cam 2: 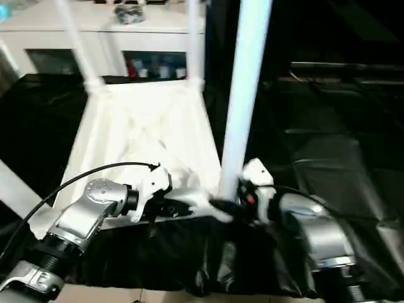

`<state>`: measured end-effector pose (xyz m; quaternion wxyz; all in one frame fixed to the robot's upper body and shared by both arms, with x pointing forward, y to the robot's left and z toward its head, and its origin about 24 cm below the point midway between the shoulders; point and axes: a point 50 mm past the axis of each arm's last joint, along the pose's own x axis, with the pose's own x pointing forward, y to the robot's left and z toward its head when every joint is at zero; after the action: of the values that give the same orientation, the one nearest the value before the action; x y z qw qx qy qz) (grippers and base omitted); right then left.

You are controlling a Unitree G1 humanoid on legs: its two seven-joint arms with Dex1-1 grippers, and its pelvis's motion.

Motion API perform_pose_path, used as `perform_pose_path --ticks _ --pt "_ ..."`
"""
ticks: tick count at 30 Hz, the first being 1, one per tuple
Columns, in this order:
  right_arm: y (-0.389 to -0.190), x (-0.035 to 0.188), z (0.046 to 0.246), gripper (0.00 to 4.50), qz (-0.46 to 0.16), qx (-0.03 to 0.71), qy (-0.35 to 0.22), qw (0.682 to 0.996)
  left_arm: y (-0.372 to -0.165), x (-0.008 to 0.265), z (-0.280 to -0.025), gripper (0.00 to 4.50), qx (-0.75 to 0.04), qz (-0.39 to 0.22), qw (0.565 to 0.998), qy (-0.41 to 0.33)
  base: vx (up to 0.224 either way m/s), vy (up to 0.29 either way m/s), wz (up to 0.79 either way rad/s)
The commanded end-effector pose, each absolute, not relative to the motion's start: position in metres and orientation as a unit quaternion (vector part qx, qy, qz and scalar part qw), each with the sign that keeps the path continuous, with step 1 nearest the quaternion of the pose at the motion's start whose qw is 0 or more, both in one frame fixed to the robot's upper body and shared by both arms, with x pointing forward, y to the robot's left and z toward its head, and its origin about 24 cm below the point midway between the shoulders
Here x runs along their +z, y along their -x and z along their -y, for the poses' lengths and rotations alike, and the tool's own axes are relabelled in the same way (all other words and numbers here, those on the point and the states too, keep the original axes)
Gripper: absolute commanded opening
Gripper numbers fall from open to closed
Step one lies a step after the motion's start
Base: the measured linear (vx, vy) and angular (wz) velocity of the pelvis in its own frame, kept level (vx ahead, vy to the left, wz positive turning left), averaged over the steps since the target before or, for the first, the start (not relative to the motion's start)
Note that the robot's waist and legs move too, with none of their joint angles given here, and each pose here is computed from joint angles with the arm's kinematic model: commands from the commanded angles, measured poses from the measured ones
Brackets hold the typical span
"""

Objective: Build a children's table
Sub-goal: Rotate leg to tighten

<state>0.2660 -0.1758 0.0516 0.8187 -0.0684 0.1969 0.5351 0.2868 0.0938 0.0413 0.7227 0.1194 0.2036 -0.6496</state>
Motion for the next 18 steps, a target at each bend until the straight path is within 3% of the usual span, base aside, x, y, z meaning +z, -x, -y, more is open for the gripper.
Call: perform_pose_path --ticks 1,7,18 --pt "-0.2531 0.0354 0.1595 2.63 -0.231 0.59 0.055 0.772 -0.2891 0.0617 -0.0777 0.0 -0.678 -0.143 0.712 -0.112 0.0 0.0 0.0" --pt "-0.2516 0.0331 0.1614 2.23 -0.24 0.61 0.08 0.751 -0.2878 0.061 -0.083 0.0 -0.686 -0.149 0.703 -0.114 0.0 0.0 0.0" --pt "-0.2469 0.0279 0.1573 2.04 -0.237 0.608 0.067 0.755 -0.2879 0.0587 -0.0796 0.0 -0.678 -0.15 0.712 -0.105 0.0 0.0 0.0"
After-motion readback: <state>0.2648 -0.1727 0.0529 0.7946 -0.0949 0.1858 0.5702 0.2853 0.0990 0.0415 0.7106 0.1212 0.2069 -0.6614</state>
